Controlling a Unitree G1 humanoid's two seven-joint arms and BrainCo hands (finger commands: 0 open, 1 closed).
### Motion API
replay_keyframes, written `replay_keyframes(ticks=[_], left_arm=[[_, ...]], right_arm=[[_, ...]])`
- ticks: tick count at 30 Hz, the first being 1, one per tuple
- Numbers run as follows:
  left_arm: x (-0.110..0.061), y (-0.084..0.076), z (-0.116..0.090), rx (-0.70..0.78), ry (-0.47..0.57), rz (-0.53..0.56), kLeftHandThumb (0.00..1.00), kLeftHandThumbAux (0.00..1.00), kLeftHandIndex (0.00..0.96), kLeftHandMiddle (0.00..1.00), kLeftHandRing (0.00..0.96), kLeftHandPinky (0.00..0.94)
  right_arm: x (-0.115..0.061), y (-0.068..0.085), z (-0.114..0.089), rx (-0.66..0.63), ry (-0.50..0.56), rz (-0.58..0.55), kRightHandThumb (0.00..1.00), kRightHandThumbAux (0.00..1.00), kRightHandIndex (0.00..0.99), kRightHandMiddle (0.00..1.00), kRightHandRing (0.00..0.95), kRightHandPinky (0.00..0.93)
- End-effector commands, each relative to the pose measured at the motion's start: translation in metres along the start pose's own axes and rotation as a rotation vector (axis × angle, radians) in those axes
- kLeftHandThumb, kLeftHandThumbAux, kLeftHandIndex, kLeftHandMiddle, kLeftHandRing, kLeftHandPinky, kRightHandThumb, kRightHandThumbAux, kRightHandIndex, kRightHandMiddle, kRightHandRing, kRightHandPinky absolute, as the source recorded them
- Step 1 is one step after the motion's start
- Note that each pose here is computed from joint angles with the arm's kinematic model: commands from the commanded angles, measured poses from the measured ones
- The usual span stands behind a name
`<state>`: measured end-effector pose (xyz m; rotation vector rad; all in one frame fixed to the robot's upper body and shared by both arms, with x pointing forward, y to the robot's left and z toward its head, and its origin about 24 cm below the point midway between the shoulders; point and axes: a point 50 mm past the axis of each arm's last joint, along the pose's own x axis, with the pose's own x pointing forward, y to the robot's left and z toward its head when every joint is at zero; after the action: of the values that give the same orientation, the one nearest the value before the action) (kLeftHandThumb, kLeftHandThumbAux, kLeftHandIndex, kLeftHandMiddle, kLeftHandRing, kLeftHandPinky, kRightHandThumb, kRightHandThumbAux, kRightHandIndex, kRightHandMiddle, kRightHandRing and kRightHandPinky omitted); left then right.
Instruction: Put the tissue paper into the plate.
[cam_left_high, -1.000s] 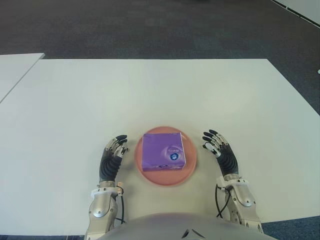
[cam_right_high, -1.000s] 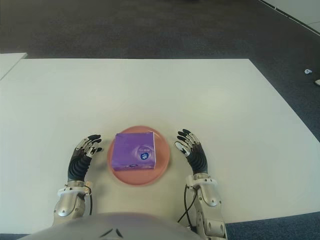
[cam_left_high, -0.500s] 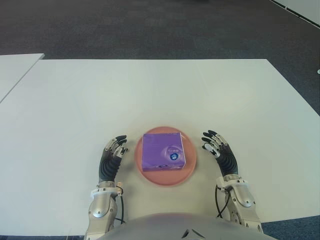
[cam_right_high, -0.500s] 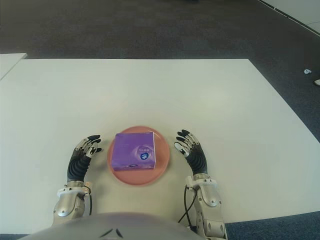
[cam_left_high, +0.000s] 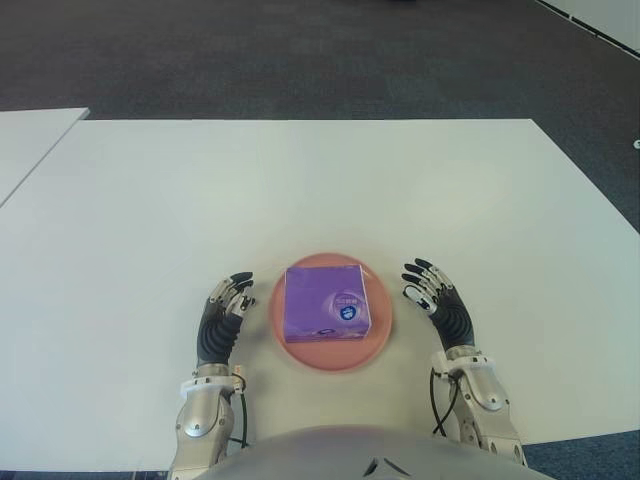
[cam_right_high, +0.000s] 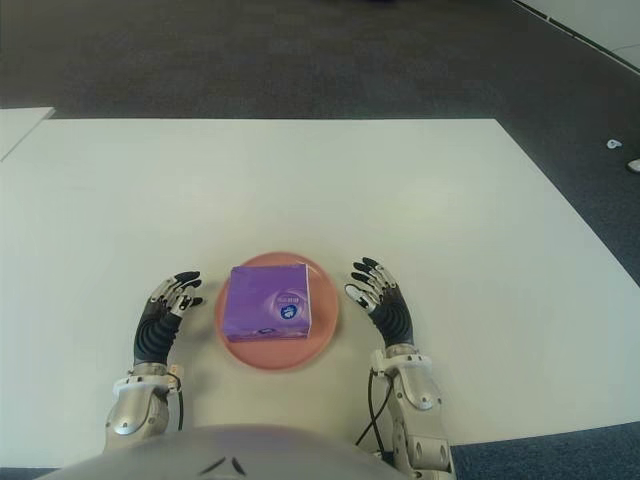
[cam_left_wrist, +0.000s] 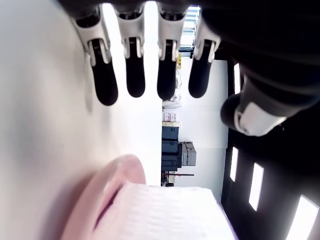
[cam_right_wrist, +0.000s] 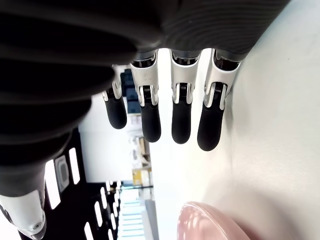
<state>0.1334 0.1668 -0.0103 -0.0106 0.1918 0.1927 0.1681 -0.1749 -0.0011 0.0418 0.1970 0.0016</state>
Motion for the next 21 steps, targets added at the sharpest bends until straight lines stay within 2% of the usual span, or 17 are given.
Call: replay_keyframes(ticks=[1, 21], left_arm=[[-0.0080, 0.0014, -0.0166, -0.001, 0.099, -0.002, 0.098, 0.550, 0.278, 0.254, 0.251, 0.281], [-0.0082, 0.0022, -0.0149, 0.009, 0.087, -0.009, 0.113, 0.539, 0.292, 0.261, 0.258, 0.282]], right_arm=[[-0.0129, -0.0005, -0.0343, -0.010, 0.185, -0.013, 0.318, 0.641, 0.173, 0.253, 0.255, 0.272], [-0.0128, 0.0023, -0.0373, -0.012, 0.160, -0.017, 0.357, 0.653, 0.185, 0.271, 0.269, 0.282]])
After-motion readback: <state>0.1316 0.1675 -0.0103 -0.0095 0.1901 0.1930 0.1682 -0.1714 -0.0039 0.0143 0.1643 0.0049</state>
